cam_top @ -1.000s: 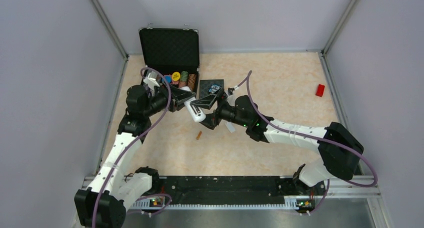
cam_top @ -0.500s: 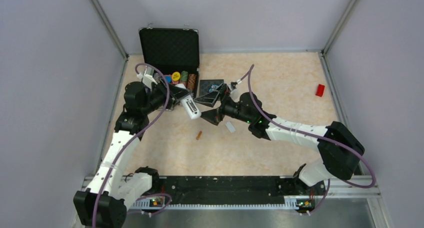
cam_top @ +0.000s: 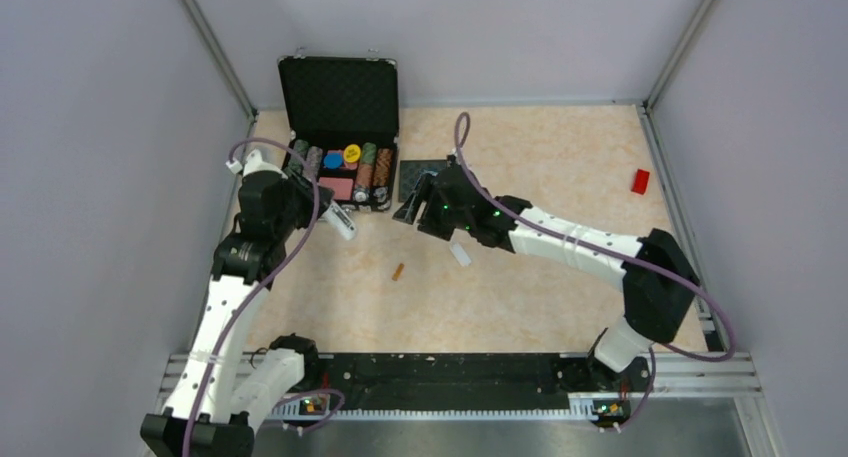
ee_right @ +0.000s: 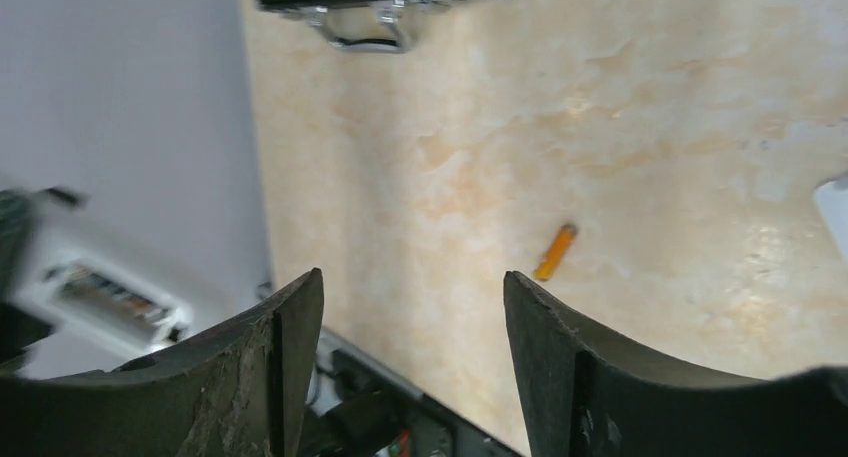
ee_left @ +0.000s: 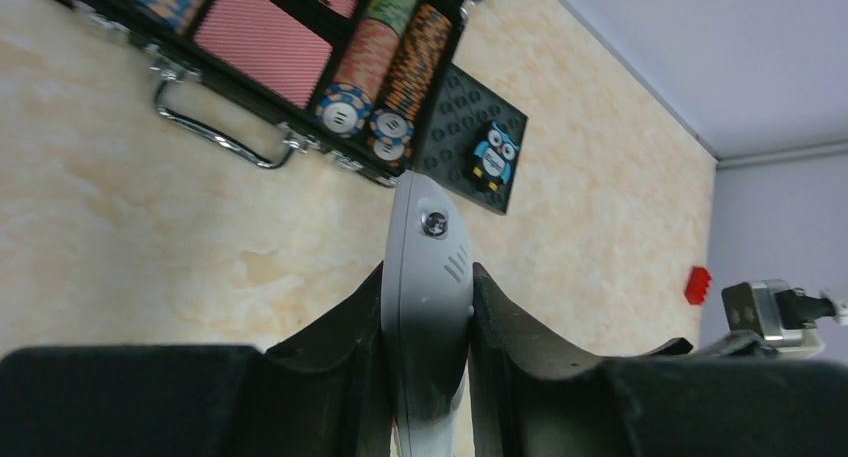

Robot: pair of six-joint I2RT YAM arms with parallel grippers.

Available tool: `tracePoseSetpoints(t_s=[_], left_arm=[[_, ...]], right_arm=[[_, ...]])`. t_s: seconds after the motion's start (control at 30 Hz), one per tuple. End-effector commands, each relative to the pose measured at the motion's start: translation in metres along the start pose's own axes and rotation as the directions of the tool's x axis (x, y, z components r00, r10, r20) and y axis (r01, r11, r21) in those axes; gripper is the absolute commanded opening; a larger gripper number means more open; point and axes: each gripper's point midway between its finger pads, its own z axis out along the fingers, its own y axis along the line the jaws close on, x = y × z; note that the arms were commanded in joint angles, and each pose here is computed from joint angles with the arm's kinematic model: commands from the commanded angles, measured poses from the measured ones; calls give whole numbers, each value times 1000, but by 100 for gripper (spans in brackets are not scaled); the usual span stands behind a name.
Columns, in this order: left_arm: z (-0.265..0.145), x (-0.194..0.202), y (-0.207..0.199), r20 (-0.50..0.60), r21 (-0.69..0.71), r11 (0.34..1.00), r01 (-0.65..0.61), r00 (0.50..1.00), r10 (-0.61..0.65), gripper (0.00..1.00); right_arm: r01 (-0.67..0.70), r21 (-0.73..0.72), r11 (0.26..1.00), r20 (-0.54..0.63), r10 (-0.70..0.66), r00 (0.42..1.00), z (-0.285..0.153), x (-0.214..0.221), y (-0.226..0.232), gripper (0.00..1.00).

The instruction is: Load the batteries into the remote control

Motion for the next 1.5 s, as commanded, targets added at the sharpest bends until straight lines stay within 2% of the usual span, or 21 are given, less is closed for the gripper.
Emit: tracePoseSetpoints(t_s=[0.0,0.1,0.4,0.53,0.67,0.73,1.17,1.33,1.47], left_arm=[[-27,-39,22,202,-131,991,-35,977,61,0],[-33,-42,27,230,-146,989,-26,971,60,0],[-32,-27,40,216,-158,987,-2,976,37,0],[-33,-21,47,205,-171,985,-9,978,45,0],[-36,-20,51,213,-180,984,-9,976,48,0],[-37,-20,52,216,-181,983,-12,975,52,0],[-28,-14,53,213,-158,987,-9,976,43,0],[-28,-9,53,199,-145,989,-21,979,50,0],[-28,-5,46,190,-95,995,-33,980,51,0]], right_arm=[[244,333,911,-55,-239,969,25,24,-66,65],[306,398,865,-85,-298,951,39,41,-71,63],[318,481,817,-174,-266,948,84,85,-93,56],[295,541,788,-164,-246,955,93,93,-108,52],[283,582,762,-153,-239,959,98,95,-121,46],[284,595,752,-156,-239,958,100,95,-124,39],[280,670,688,-176,-219,960,85,100,-146,15],[222,697,682,-136,-178,975,75,99,-150,2],[146,726,672,-77,-132,988,57,91,-159,0]])
